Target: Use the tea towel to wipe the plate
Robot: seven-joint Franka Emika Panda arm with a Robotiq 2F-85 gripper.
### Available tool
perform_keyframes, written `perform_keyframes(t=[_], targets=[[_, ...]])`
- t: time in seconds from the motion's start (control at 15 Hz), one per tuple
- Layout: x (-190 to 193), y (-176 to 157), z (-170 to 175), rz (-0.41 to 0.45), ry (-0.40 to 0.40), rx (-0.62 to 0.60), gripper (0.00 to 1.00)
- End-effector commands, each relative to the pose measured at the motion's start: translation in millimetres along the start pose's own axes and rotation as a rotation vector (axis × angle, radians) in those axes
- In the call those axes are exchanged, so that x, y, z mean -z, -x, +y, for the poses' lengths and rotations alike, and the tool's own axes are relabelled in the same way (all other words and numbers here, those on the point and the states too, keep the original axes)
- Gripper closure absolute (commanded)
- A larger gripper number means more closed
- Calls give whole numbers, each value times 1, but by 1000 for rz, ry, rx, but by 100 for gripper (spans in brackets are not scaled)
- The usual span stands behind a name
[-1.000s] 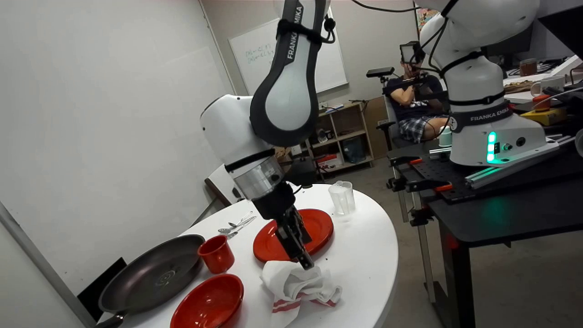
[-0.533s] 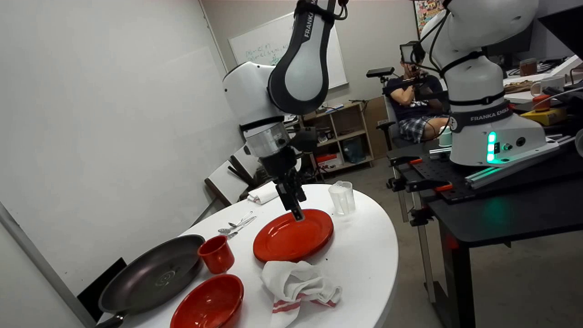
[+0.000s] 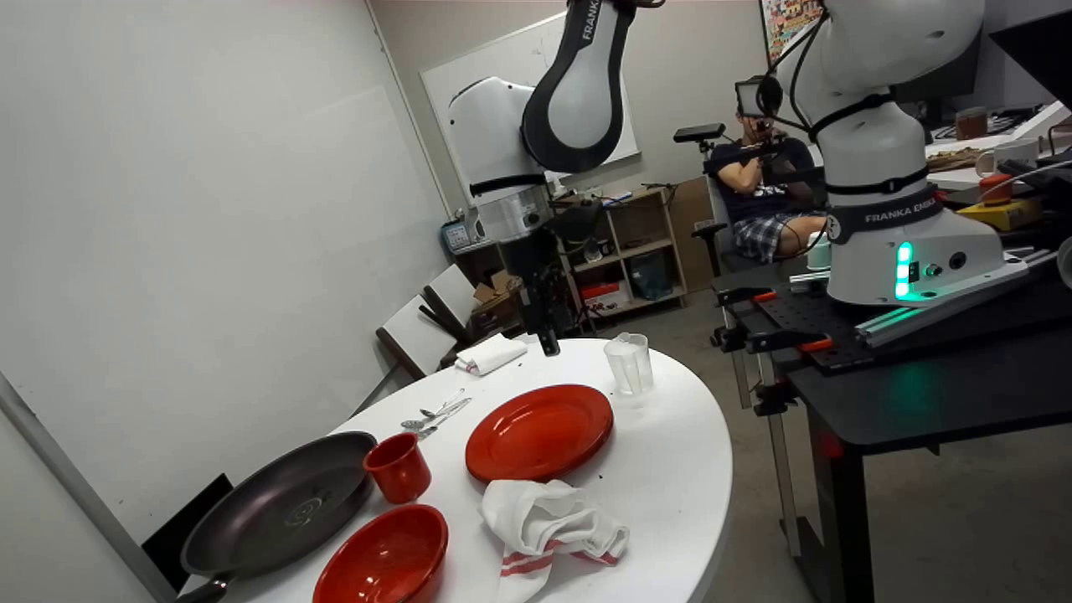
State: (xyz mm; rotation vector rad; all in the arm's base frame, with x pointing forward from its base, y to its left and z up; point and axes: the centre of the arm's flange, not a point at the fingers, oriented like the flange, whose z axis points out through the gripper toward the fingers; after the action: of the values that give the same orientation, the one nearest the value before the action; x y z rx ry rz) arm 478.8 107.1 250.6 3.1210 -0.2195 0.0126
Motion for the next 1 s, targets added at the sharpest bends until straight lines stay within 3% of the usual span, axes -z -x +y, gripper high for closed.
perform_keyframes(t=[0.0, 0.93], targets=[[16, 20, 16, 33, 1, -38, 0], [41, 48, 35, 161, -47, -70, 0]])
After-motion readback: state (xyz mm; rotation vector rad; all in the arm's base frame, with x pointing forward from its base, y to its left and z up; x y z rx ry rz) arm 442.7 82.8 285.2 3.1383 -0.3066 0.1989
